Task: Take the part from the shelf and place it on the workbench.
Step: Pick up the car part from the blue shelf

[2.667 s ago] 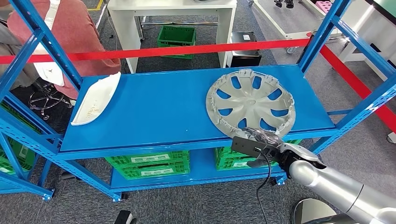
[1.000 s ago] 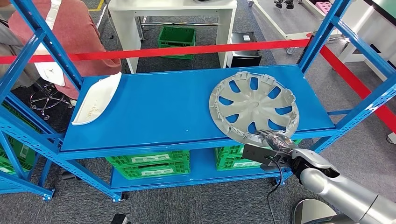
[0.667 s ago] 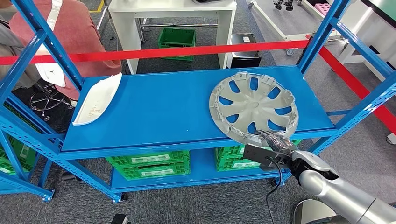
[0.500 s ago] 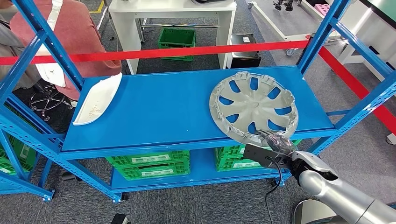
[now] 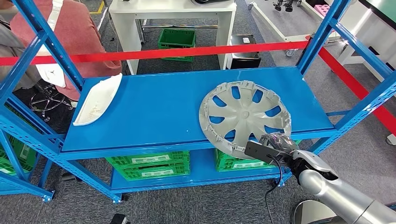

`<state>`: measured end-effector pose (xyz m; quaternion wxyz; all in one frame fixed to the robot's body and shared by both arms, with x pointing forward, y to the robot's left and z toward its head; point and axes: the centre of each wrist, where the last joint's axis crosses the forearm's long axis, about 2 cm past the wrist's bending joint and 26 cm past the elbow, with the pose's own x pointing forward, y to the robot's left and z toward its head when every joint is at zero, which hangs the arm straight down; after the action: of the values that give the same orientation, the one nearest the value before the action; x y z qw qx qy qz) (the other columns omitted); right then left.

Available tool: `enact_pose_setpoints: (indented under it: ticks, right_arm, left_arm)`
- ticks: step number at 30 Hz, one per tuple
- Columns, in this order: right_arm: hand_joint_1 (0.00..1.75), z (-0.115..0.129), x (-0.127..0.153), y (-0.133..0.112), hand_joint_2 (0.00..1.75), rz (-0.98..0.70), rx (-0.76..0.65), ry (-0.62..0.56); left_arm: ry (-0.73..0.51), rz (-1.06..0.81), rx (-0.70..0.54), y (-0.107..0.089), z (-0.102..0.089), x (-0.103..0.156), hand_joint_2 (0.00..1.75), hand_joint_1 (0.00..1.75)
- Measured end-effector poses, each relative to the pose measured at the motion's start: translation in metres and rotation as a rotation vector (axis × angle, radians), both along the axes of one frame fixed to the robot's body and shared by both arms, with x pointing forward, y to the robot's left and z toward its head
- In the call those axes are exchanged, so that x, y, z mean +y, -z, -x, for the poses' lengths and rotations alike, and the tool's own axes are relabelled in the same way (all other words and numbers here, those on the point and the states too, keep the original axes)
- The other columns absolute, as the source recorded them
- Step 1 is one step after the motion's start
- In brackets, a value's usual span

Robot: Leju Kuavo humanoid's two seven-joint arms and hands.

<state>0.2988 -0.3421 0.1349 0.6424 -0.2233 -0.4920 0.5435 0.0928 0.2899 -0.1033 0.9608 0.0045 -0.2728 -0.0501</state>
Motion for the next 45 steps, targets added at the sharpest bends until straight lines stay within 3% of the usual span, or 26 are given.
enact_pose_setpoints:
  ticks: [8, 20, 29, 38, 45]
  right_arm:
    - [1.74, 0.000, -0.001, 0.000, 1.75, 0.004, -0.002, 0.010]
    - [1.75, 0.002, -0.001, 0.000, 1.75, -0.001, -0.018, 0.036]
    - [1.75, 0.007, -0.006, -0.003, 1.75, -0.065, -0.111, 0.152]
    - [1.75, 0.005, -0.018, -0.037, 1.75, -0.217, -0.318, 0.314]
    - [1.75, 0.004, -0.030, -0.070, 1.75, -0.297, -0.437, 0.363]
  left_arm:
    - [0.000, 0.001, 0.000, 0.000, 0.000, 0.000, 0.00, 0.00]
    - [-0.001, 0.000, -0.003, 0.000, 0.000, -0.001, 0.00, 0.00]
    - [-0.014, -0.001, -0.009, 0.000, 0.000, -0.001, 0.00, 0.00]
    - [-0.022, -0.008, -0.013, 0.000, 0.000, -0.001, 0.00, 0.00]
    - [-0.023, -0.006, -0.015, 0.000, 0.000, -0.003, 0.00, 0.00]
